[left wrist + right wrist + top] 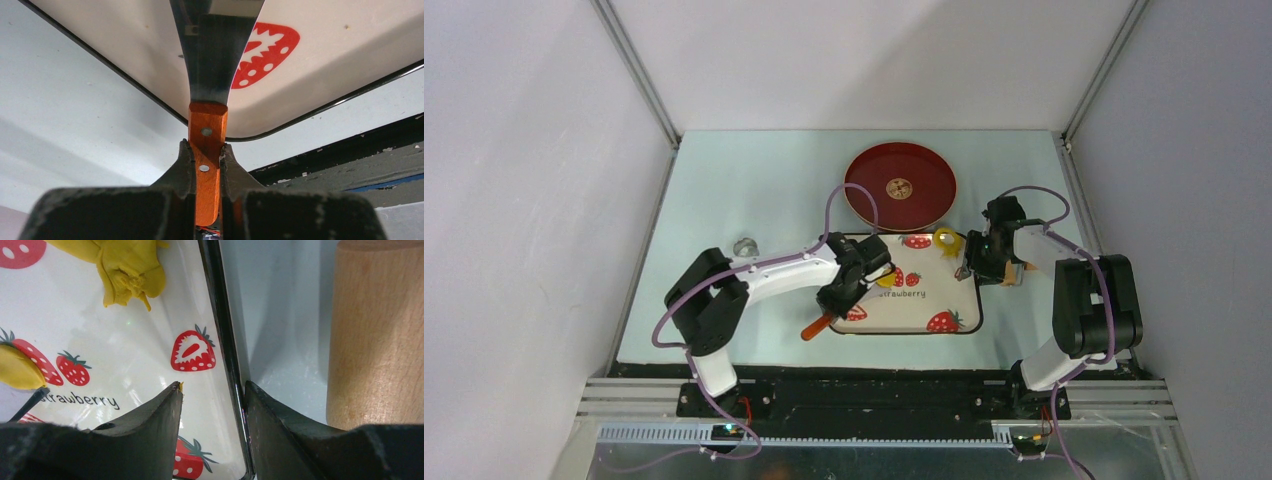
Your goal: Roll out the dumpling wrappers from the dough
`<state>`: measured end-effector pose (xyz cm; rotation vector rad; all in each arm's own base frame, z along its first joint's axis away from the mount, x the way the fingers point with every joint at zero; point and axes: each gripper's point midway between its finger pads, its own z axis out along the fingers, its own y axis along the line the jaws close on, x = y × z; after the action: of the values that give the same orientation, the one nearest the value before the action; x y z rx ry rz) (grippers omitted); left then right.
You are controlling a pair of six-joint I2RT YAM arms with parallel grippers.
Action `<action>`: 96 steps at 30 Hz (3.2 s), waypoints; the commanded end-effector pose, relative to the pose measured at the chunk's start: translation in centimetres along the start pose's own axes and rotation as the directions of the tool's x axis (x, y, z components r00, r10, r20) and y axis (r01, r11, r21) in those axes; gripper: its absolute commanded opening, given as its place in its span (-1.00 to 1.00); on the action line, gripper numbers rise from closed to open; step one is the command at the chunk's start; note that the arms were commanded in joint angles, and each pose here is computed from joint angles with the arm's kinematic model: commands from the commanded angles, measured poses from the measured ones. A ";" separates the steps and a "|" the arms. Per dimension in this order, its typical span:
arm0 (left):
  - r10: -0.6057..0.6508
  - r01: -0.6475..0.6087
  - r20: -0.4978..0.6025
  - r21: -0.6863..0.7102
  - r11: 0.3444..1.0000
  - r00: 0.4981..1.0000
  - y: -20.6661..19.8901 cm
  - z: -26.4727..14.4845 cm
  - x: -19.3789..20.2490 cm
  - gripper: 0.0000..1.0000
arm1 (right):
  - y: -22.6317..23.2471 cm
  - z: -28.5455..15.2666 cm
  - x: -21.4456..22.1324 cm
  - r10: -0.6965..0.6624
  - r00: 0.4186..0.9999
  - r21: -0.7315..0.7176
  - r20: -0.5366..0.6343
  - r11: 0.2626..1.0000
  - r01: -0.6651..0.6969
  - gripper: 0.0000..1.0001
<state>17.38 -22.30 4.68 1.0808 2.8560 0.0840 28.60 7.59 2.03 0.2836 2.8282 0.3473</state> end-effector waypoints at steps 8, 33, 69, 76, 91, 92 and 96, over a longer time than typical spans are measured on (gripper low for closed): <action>-0.060 0.061 0.077 -0.009 0.998 0.995 0.7 0.1 -2.2 -1.00 | 1.4 0.3 0.2 -0.012 1.000 -0.056 -0.021 0.998 0.011 0.07; -0.026 0.026 0.076 -0.003 1.000 0.997 -0.7 0.1 -4.7 -1.00 | 1.6 0.2 0.3 -0.017 1.000 -0.071 -0.024 0.997 0.015 0.08; -0.161 0.175 0.380 -0.002 0.985 0.911 2.7 -6.7 -11.1 -1.00 | 7.6 -8.5 -5.2 -0.054 0.974 -0.238 0.219 0.965 0.107 0.29; -0.199 0.226 0.435 -0.012 0.974 0.878 5.6 -8.4 -15.0 -1.00 | 12.8 -9.7 -8.2 -0.088 0.967 -0.353 0.240 0.920 0.171 -0.04; -0.228 0.282 0.497 -0.034 0.959 0.837 10.2 -8.4 -23.6 -1.00 | 21.9 -8.5 -15.7 -0.118 0.962 -0.552 0.248 0.799 0.240 -1.00; -0.233 0.284 0.502 -0.026 0.959 0.833 10.2 -8.3 -24.2 -1.00 | 22.5 -8.9 -16.2 -0.115 0.960 -0.565 0.254 0.788 0.244 -1.00; -0.236 0.274 0.503 0.000 0.962 0.831 10.2 -7.7 -25.3 -1.00 | 23.4 -7.6 -17.4 -0.100 0.968 -0.601 0.232 0.767 0.223 -1.00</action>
<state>40.58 -30.55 12.94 0.5743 2.5230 -0.0402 44.58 22.87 17.70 -0.0537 2.4320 1.0026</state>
